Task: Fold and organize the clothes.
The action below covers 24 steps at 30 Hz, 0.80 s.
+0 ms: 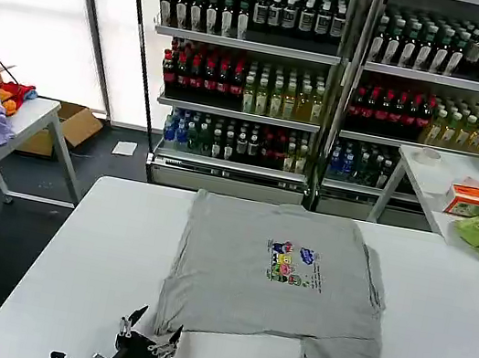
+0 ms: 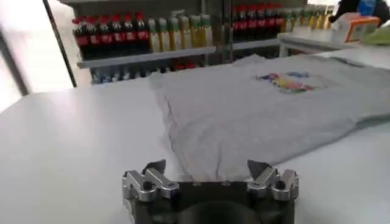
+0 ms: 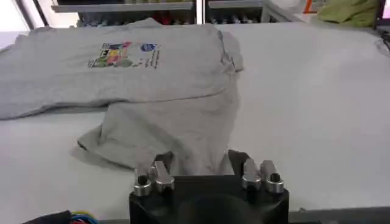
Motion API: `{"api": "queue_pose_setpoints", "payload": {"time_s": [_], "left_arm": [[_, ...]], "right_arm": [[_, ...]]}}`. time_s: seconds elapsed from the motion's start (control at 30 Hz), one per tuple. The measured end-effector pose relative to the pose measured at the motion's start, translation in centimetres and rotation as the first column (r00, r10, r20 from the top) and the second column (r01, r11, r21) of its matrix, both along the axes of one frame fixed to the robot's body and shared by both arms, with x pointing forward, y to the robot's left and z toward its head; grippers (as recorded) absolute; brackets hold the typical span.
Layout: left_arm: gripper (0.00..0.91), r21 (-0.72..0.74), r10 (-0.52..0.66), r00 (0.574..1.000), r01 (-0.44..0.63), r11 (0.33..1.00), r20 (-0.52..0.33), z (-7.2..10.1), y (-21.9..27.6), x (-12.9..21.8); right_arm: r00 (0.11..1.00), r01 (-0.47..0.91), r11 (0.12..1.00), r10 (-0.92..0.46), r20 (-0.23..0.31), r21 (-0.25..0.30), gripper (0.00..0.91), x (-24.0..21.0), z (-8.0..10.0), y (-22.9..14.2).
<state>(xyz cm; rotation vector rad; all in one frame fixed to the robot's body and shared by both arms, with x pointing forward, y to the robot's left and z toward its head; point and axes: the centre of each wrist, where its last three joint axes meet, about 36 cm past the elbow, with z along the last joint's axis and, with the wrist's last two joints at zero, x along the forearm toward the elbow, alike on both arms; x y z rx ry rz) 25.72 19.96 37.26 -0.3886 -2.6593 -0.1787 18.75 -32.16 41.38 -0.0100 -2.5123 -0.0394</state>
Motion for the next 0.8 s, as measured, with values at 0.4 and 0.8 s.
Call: {"api": "queue_pose_setpoints", "payload": {"time_s": [0.4, 0.8], "left_arm": [[0.071, -0.004, -0.005, 1.000, 0.005, 1.000, -0.001, -1.4, -0.4, -0.6], [0.010, -0.014, -0.012, 1.000, 0.012, 1.000, 0.016, -2.0, -0.2, -1.0]], "right_arm": [[1.000, 0.010, 1.000, -0.010, -0.012, 0.025, 0.000, -0.5, -0.6, 0.2], [1.000, 0.014, 0.999, -0.014, -0.006, 0.031, 0.000, -0.9, -0.8, 0.1]]}}
